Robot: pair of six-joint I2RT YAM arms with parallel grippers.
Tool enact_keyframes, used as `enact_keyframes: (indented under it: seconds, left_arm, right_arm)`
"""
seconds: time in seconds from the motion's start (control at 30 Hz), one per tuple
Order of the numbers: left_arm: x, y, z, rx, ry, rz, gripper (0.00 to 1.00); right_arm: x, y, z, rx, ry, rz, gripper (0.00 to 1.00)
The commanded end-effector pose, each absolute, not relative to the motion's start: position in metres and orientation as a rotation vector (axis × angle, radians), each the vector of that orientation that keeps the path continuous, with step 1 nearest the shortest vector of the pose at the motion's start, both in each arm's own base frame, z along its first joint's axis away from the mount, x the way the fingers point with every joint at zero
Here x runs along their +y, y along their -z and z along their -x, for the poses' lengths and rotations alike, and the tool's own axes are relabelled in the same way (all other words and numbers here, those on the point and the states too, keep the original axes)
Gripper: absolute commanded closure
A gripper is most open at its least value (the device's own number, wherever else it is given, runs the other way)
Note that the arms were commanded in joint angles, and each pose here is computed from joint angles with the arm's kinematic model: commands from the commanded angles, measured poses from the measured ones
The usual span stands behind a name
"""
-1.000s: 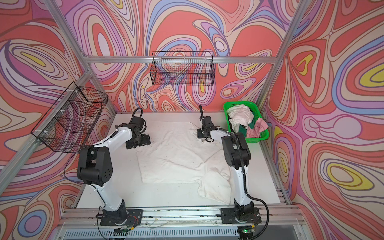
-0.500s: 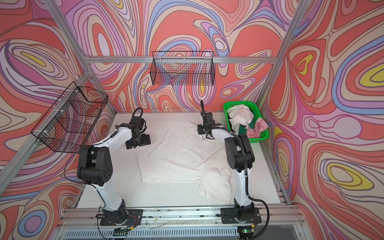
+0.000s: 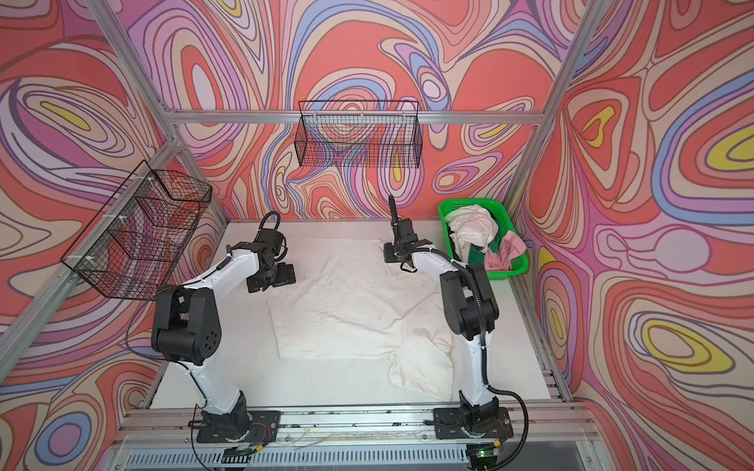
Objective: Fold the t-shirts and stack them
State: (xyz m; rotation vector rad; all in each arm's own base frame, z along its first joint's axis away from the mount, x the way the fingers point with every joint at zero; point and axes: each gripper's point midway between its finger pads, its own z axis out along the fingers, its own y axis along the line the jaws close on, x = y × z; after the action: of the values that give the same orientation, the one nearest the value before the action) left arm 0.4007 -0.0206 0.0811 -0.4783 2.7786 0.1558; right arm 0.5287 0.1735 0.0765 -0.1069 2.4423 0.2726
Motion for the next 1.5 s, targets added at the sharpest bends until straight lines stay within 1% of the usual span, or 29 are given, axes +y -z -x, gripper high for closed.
enact_keyframes:
  seconds: [0.0,0.17,0.33,0.47,0.6,0.8,0.93,1.0,1.07,1.13,1.17,1.23,1.3,1.47]
  left_arm:
    - [-0.017,-0.082,-0.400,2.788,-0.172,0.497,0.00]
    - [-0.018,-0.081,-0.400,2.789,-0.165,0.498,0.00]
    - [-0.018,-0.081,-0.400,2.789,-0.163,0.501,0.00]
    - [-0.017,-0.081,-0.400,2.789,-0.168,0.499,0.00]
    - [-0.017,-0.081,-0.400,2.788,-0.167,0.498,0.00]
    - [-0.017,-0.081,-0.401,2.788,-0.165,0.499,0.00]
    - [-0.017,-0.081,-0.401,2.787,-0.163,0.500,0.00]
    - [-0.017,-0.081,-0.401,2.786,-0.162,0.504,0.00]
    - [-0.016,-0.082,-0.401,2.786,-0.167,0.504,0.00]
    - [-0.016,-0.082,-0.401,2.784,-0.166,0.503,0.00]
    - [-0.016,-0.082,-0.401,2.783,-0.166,0.505,0.00]
    - [-0.016,-0.082,-0.401,2.785,-0.164,0.507,0.00]
    - [-0.017,-0.082,-0.401,2.786,-0.160,0.507,0.00]
    - [-0.015,-0.082,-0.400,2.786,-0.172,0.507,0.00]
  right_arm:
    - [0.138,-0.068,-0.521,2.481,-0.324,-0.108,0.59]
    - [0.122,-0.042,-0.510,2.527,-0.456,-0.261,0.54]
    - [0.141,-0.038,-0.509,2.504,-0.626,-0.278,0.55]
    - [0.142,-0.045,-0.516,2.479,-0.620,-0.254,0.56]
    - [0.140,-0.035,-0.516,2.511,-0.594,-0.242,0.58]
    - [0.138,-0.023,-0.509,2.537,-0.577,-0.235,0.67]
    - [0.141,-0.025,-0.507,2.534,-0.607,-0.223,0.74]
    - [0.143,-0.026,-0.506,2.537,-0.620,-0.219,0.74]
    - [0.144,-0.028,-0.505,2.534,-0.618,-0.213,0.69]
    - [0.146,-0.030,-0.504,2.529,-0.617,-0.198,0.69]
    - [0.146,-0.029,-0.503,2.532,-0.610,-0.192,0.71]
    - [0.146,-0.026,-0.502,2.543,-0.598,-0.185,0.78]
    - [0.145,-0.025,-0.502,2.547,-0.593,-0.185,0.83]
    - [0.145,-0.037,-0.507,2.522,-0.588,-0.171,1.00]
